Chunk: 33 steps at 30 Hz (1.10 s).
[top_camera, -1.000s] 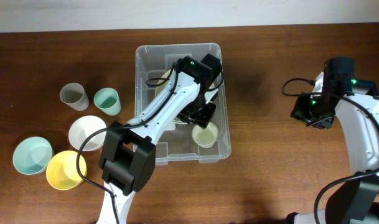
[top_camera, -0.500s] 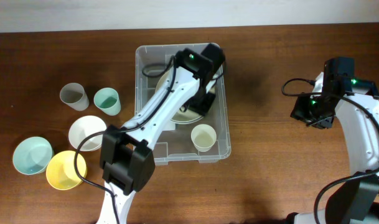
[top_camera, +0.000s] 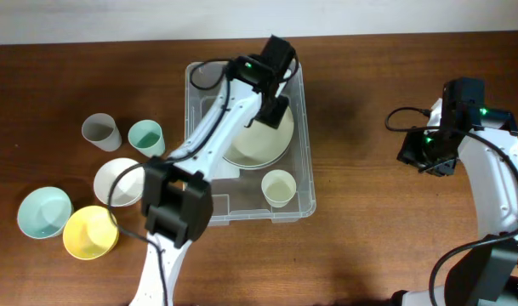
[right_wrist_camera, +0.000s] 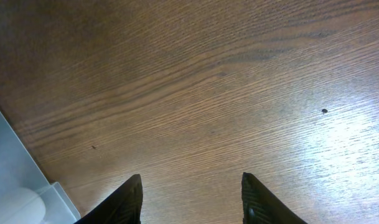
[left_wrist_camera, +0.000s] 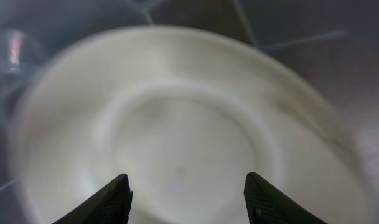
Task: Pack container
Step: 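Return the left gripper and grasp the grey cup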
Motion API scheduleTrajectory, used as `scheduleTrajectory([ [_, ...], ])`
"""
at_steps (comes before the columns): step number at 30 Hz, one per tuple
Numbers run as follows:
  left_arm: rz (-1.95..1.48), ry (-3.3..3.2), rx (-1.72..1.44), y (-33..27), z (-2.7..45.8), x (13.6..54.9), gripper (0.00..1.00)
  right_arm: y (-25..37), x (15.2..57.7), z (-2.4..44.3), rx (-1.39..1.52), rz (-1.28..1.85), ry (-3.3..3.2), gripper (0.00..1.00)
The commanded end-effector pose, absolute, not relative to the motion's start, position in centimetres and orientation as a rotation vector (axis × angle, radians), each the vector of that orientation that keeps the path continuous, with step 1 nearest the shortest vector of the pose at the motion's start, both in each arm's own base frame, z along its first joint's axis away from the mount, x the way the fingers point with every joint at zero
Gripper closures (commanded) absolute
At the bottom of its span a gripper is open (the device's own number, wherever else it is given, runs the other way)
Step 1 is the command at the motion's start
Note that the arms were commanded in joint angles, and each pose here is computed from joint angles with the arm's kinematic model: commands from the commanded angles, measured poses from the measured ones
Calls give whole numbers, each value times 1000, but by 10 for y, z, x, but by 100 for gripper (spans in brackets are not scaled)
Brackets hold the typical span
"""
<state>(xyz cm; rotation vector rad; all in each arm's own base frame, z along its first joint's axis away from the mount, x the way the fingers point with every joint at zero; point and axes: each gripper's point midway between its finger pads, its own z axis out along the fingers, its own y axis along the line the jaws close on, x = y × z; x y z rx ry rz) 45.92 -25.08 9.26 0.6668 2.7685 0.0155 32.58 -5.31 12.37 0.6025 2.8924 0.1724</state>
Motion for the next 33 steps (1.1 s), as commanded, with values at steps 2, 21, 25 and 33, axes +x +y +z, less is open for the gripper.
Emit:
scheduleTrajectory([
  [2,-32,2830,727,-261,49,457,40,-50,325,125,577,175,2897,53],
  [21,142,2628,588,-226,179,474,32,-51,325,125,577,174,2897,53],
  [25,160,2549,320,-152,274,463,31,-50,325,125,567,173,2898,53],
  [33,211,2710,-329,46,288,422,26,-50,325,125,566,173,2899,53],
])
